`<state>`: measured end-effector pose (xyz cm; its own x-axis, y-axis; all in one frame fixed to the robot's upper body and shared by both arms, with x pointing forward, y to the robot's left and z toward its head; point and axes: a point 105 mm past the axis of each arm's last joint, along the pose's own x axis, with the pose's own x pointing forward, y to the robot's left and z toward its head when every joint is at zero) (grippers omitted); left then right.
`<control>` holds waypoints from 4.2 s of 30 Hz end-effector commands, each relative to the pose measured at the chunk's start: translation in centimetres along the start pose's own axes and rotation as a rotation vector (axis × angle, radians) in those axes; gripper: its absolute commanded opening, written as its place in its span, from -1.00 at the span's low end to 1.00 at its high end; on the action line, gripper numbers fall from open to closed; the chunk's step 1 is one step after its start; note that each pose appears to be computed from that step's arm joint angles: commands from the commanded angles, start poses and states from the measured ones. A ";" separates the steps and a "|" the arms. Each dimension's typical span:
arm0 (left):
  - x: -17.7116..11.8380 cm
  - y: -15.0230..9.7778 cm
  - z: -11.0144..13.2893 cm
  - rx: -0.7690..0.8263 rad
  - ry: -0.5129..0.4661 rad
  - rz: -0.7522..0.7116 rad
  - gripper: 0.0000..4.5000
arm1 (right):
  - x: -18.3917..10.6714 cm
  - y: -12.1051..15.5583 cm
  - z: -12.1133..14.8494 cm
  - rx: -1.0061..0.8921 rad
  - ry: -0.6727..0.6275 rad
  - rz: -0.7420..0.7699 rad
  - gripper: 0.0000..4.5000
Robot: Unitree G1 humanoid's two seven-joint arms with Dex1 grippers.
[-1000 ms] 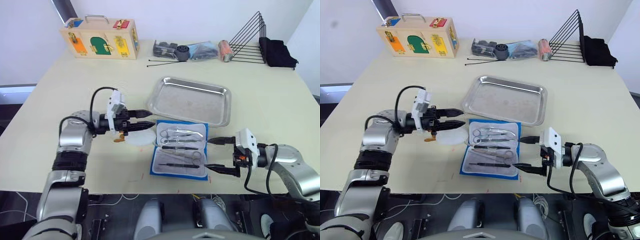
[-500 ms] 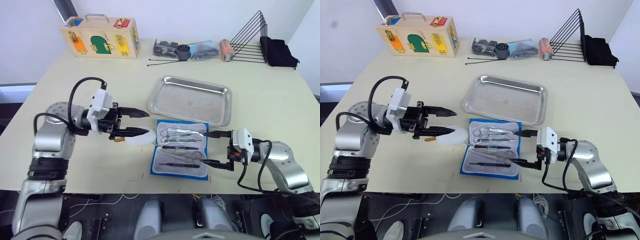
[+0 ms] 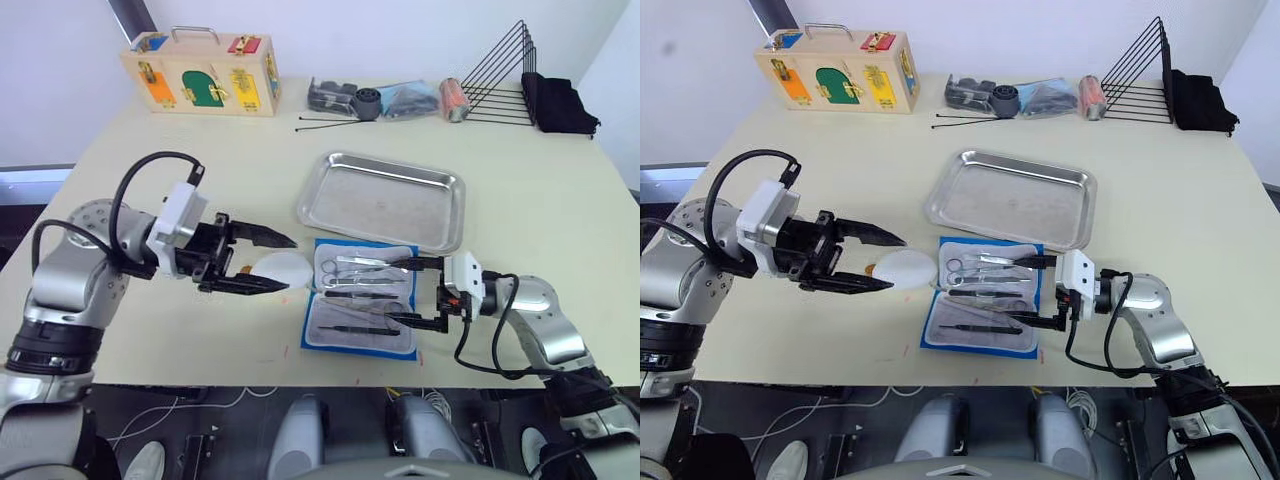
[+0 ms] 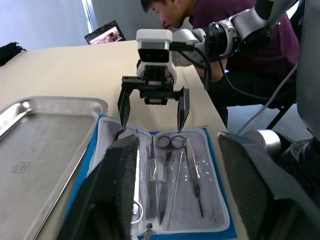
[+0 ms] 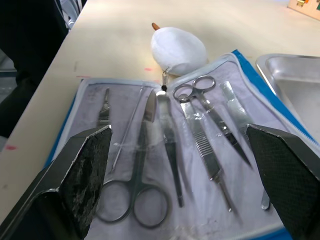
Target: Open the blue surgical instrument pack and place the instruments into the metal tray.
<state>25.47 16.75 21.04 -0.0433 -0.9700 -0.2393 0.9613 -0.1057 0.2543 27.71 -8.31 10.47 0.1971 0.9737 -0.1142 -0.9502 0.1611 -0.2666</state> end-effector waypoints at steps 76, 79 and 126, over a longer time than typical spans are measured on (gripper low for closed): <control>7.0 7.8 -11.8 -0.012 0.349 -0.015 0.15 | 1.0 2.4 -8.6 0.302 0.296 0.023 1.00; 7.1 7.8 -12.2 -0.021 0.367 -0.013 0.15 | 0.9 2.5 -8.6 0.303 0.295 0.021 1.00; 3.7 7.7 -8.7 -0.051 0.574 -0.008 -0.98 | 1.3 3.1 -9.2 0.334 0.317 0.036 1.00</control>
<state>35.24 14.00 12.79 0.0833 -0.6955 -0.7137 0.9793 -0.0756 0.1880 28.71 -6.75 5.45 0.2078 0.9410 -0.2672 -0.9779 0.1935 -0.0790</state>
